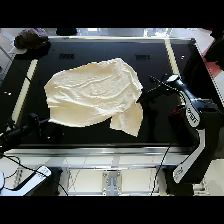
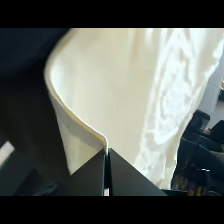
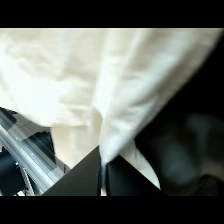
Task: Fold the shirts.
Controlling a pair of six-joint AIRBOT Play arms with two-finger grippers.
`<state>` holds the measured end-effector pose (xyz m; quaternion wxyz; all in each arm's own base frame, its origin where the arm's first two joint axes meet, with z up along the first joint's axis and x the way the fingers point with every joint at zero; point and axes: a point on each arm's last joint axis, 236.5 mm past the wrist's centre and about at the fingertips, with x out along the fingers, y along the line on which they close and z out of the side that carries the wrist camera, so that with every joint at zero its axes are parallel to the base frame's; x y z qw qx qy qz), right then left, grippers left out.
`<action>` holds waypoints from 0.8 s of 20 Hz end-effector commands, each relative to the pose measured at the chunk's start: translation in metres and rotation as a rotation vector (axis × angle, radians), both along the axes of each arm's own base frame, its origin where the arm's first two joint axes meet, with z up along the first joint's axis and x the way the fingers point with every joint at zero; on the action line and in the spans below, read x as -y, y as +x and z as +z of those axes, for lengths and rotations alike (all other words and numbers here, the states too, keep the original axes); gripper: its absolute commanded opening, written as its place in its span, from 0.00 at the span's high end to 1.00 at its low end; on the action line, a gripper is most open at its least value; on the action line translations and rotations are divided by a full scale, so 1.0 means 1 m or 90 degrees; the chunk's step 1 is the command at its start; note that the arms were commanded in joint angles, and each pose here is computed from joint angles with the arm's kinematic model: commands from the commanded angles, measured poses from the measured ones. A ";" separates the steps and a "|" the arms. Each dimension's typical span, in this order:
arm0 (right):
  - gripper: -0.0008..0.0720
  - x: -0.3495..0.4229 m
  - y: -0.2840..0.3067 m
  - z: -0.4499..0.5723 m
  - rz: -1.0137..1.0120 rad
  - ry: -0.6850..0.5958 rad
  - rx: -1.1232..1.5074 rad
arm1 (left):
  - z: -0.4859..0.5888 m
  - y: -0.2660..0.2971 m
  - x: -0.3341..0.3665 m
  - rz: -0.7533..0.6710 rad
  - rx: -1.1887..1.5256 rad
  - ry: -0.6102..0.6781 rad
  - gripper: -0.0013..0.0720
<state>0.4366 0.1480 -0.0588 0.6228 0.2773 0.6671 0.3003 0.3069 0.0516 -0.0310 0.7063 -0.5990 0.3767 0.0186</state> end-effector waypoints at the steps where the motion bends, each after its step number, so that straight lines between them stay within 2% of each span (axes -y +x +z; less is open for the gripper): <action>1: 0.97 0.005 -0.003 0.071 0.034 -0.007 0.115 | 0.072 0.021 -0.013 -0.047 0.110 0.094 0.97; 3: 0.97 0.023 -0.020 0.129 0.044 -0.038 0.186 | 0.141 0.032 -0.025 -0.051 0.200 0.200 0.97; 5: 0.97 0.036 -0.042 0.193 0.041 -0.077 0.283 | 0.218 0.034 -0.026 -0.072 0.306 0.344 0.97; 8: 0.97 0.047 -0.097 0.292 0.024 -0.161 0.469 | 0.313 0.015 -0.005 -0.077 0.417 0.482 0.97; 9: 0.97 0.050 -0.120 0.319 0.016 -0.193 0.529 | 0.337 0.006 0.008 -0.090 0.446 0.515 0.97; 11: 0.97 0.066 -0.166 0.368 -0.030 -0.284 0.652 | 0.373 -0.007 0.039 -0.107 0.490 0.519 0.97; 13: 0.97 0.089 -0.205 0.416 -0.124 -0.369 0.774 | 0.395 -0.017 0.077 -0.180 0.531 0.530 0.97; 14: 0.97 0.098 -0.222 0.439 -0.172 -0.397 0.832 | 0.405 -0.024 0.092 -0.214 0.545 0.556 0.97; 16: 0.97 0.103 -0.248 0.468 -0.212 -0.421 0.904 | 0.435 -0.038 0.098 -0.217 0.565 0.637 0.97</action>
